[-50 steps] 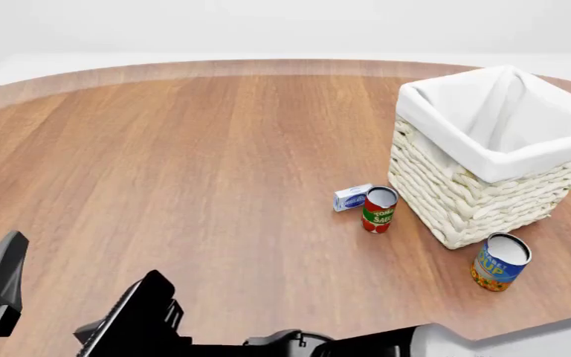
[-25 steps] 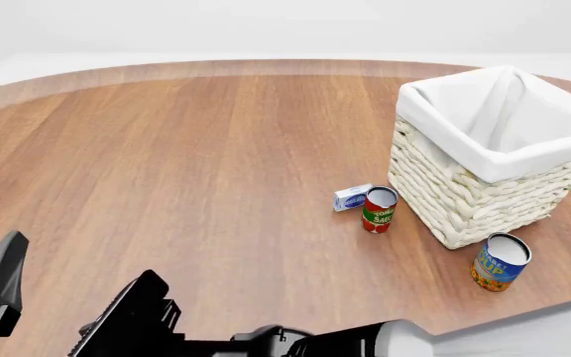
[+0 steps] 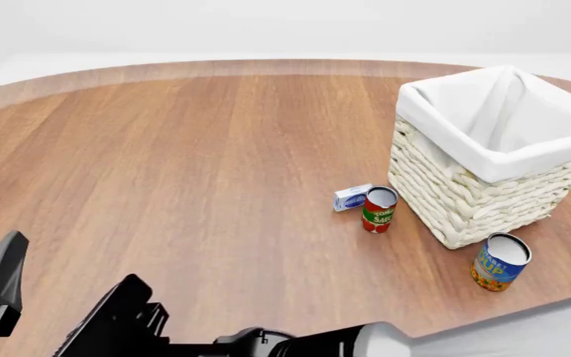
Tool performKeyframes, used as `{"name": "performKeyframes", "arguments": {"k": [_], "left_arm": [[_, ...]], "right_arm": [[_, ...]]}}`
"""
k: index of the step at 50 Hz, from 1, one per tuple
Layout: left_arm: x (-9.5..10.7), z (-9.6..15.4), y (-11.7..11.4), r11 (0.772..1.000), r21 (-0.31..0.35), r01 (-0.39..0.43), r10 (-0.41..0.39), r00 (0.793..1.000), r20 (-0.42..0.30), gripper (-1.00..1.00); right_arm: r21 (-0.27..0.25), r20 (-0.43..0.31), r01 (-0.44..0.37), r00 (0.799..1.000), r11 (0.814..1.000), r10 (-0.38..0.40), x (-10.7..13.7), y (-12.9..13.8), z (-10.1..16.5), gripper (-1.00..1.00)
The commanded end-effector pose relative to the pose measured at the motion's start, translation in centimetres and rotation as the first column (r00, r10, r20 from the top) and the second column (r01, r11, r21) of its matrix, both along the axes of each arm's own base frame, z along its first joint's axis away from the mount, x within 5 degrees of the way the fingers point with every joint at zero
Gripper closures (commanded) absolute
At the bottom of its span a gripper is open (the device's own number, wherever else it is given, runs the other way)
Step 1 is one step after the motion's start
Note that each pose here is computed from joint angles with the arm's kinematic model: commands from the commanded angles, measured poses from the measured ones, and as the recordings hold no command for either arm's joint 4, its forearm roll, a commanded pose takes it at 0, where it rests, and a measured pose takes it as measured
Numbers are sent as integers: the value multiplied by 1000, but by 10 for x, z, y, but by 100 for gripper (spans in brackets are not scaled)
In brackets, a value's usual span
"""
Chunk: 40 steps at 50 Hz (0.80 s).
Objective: Pick up the ketchup, and put it in the basket.
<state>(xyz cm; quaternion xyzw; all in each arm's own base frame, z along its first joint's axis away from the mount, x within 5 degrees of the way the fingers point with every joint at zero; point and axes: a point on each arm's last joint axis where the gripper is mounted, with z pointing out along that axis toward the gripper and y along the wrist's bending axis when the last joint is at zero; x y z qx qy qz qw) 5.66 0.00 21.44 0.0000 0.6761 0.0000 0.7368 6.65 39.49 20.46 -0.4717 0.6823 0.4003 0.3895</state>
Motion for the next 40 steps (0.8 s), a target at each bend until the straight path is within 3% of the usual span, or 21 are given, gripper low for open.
{"name": "performKeyframes", "arguments": {"k": [1,40], "left_arm": [[0,0,0,1000,0,0,0,1000,0,-100],[0,0,0,1000,0,0,0,1000,0,-100]], "right_arm": [[1,1,-7,1000,1000,7,-2,2,2,-100],[0,-1,-43,999,999,43,-16,12,4,-100]]}}
